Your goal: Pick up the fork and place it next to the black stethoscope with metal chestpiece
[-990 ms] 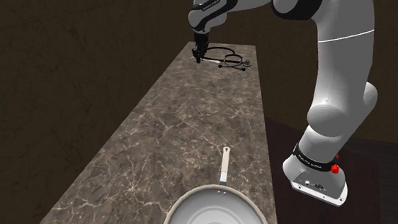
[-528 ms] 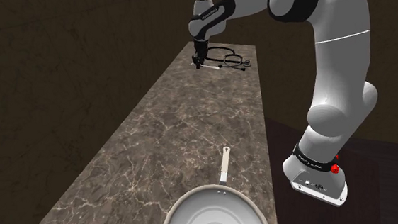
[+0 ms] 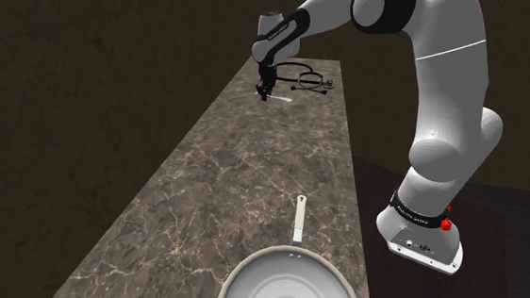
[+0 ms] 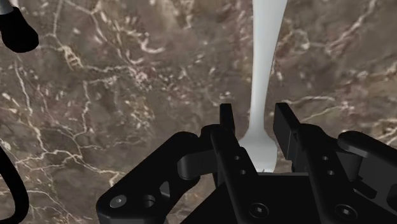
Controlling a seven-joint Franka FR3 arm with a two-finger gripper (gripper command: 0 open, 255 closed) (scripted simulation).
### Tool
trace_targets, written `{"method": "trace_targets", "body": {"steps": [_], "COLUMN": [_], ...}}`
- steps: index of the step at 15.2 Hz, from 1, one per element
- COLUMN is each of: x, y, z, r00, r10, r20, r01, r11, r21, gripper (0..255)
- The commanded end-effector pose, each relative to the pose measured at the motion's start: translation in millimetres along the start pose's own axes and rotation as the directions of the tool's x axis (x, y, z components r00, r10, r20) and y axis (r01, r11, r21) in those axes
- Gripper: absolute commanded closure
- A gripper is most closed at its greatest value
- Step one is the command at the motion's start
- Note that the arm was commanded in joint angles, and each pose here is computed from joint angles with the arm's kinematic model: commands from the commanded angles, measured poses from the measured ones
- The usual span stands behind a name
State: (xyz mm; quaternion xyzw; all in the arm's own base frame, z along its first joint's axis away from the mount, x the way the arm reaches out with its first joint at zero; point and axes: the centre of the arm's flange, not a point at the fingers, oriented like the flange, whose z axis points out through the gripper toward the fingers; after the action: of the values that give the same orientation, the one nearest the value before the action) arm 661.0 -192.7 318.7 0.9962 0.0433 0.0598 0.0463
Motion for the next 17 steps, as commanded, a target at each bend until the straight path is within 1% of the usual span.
{"method": "trace_targets", "body": {"steps": [1, 7, 8, 13, 17], "x": [0, 0, 0, 0, 0], "y": [0, 0, 0, 0, 0], "z": [6, 6, 6, 6, -44], "r00": [1.0, 1.0, 1.0, 1.0, 1.0], "r10": [0.0, 0.0, 0.0, 0.0, 0.0], "r20": [-0.001, -0.001, -0.001, -0.001, -0.001], "r01": [0.0, 0.0, 0.0, 0.0, 0.0], "r11": [1.0, 1.0, 1.0, 1.0, 1.0], "r21": [0.0, 0.0, 0.0, 0.0, 0.0], "gripper": [255, 255, 0, 0, 0]}}
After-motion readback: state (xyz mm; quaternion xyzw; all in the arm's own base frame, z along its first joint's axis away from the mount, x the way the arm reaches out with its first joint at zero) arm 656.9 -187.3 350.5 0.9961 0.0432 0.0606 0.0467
